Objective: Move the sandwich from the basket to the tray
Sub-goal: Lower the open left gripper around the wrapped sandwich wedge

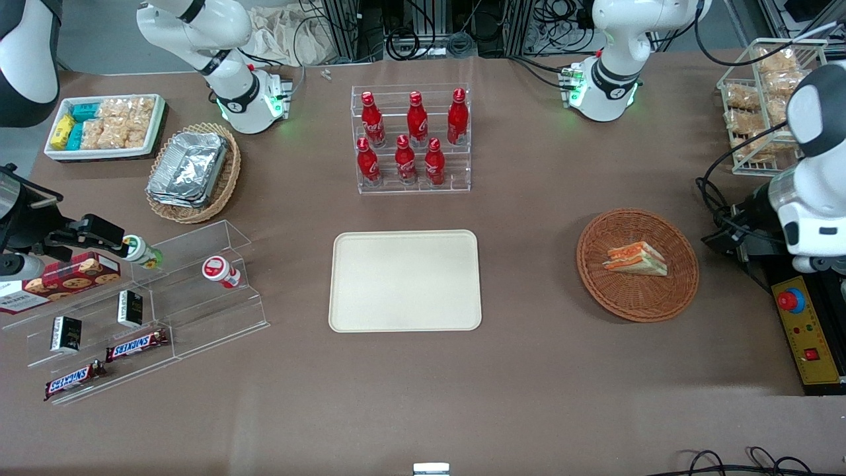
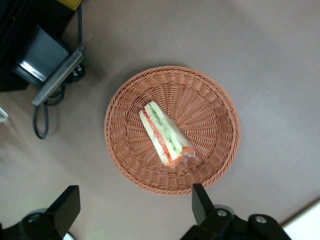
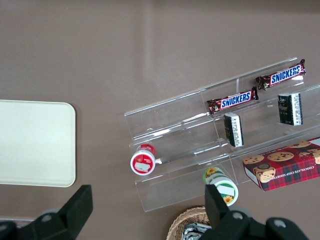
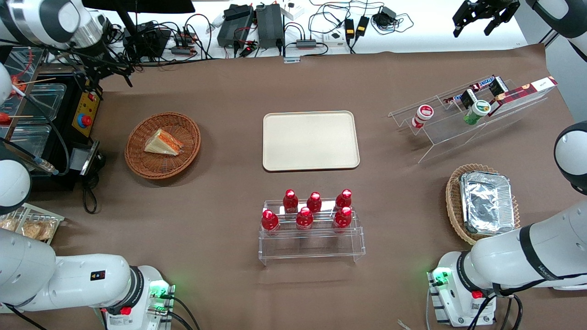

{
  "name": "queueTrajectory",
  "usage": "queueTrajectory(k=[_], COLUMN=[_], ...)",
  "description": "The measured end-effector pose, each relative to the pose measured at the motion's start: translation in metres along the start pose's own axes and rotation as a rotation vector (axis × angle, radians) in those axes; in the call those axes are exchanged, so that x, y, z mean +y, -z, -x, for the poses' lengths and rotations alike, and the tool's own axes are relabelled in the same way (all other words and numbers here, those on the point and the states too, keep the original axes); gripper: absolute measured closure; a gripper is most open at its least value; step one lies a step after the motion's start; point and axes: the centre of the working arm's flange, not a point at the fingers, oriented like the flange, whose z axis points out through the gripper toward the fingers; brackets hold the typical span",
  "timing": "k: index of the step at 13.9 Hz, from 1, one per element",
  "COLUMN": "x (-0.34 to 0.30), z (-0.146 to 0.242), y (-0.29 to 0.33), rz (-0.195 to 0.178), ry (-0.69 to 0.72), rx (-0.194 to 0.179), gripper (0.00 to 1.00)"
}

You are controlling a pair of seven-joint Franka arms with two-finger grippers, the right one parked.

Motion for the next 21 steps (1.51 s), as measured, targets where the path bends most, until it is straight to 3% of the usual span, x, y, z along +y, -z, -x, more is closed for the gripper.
queueTrajectory(k=[3,8,13,14,19,21], x=[0.011,0.037,0.034,0.032,0.022,0.023], z=[-0.001,-0.008,-0.002,0.001,0.013,0.012], y=[-0.041,-0.102,-0.15,-0.159,-0.19,-0.195], rz=[-0.041,-0.073,-0.064,-0.068,-0.112,-0.107], ry=[0.145,0.343,0.392,0.4,0.441,0.456], rx=[-0.038,-0.055,-0.049,-0.052,-0.077,-0.074], gripper=[0.0,0.01,0.05,0.01,0.0,0.0])
